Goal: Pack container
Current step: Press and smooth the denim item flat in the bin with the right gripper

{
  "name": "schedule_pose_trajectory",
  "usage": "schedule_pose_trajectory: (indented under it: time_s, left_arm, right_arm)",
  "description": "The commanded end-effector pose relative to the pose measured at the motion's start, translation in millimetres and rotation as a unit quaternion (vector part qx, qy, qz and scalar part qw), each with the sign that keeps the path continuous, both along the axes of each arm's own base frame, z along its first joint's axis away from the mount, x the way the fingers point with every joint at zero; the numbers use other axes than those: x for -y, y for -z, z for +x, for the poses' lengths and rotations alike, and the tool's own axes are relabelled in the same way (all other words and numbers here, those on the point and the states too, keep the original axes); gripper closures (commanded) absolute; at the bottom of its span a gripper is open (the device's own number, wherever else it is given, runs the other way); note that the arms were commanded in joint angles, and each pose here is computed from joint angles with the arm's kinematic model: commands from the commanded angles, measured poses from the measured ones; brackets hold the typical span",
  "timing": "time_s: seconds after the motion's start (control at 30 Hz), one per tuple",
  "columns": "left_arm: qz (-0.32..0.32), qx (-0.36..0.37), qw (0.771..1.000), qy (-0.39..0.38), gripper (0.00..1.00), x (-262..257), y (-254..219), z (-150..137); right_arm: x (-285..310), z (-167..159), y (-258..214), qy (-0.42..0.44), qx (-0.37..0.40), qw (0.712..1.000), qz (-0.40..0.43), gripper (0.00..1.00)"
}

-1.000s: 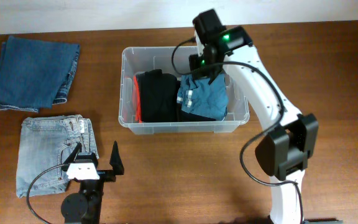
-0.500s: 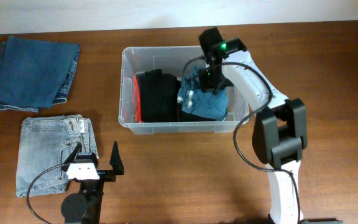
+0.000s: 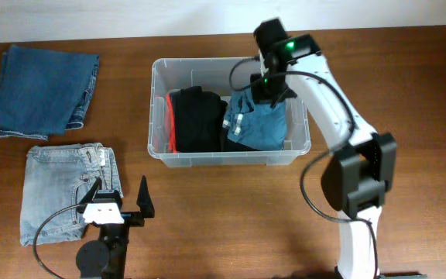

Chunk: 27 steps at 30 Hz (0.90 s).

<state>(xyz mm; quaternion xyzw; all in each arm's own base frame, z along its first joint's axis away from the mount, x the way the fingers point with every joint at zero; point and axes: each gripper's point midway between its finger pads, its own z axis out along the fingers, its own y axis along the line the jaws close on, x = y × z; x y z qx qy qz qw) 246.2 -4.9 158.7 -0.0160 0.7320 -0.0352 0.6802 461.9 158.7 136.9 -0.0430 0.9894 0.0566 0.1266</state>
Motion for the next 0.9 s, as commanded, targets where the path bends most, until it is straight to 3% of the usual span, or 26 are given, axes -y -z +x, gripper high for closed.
schedule_pose_trajectory:
  time_s: [0.0, 0.27, 0.6, 0.87]
  left_arm:
    - [0.004, -0.003, 1.000, -0.003, 0.01, -1, 2, 0]
    - [0.004, -0.003, 1.000, -0.003, 0.01, -1, 2, 0]
    - [0.004, -0.003, 1.000, -0.003, 0.01, -1, 2, 0]
    - [0.004, -0.003, 1.000, -0.003, 0.00, -1, 2, 0]
  right_arm:
    - [-27, -13, -46, -0.026, 0.029, 0.998, 0.050, 0.96]
    - [-57, -31, 1, -0.058, -0.020, 0.997, 0.039, 0.96]
    - [-40, -49, 82, -0.046, -0.080, 0.996, -0.017, 0.96]
    - [-43, -43, 60, -0.046, -0.058, 0.997, -0.006, 0.96]
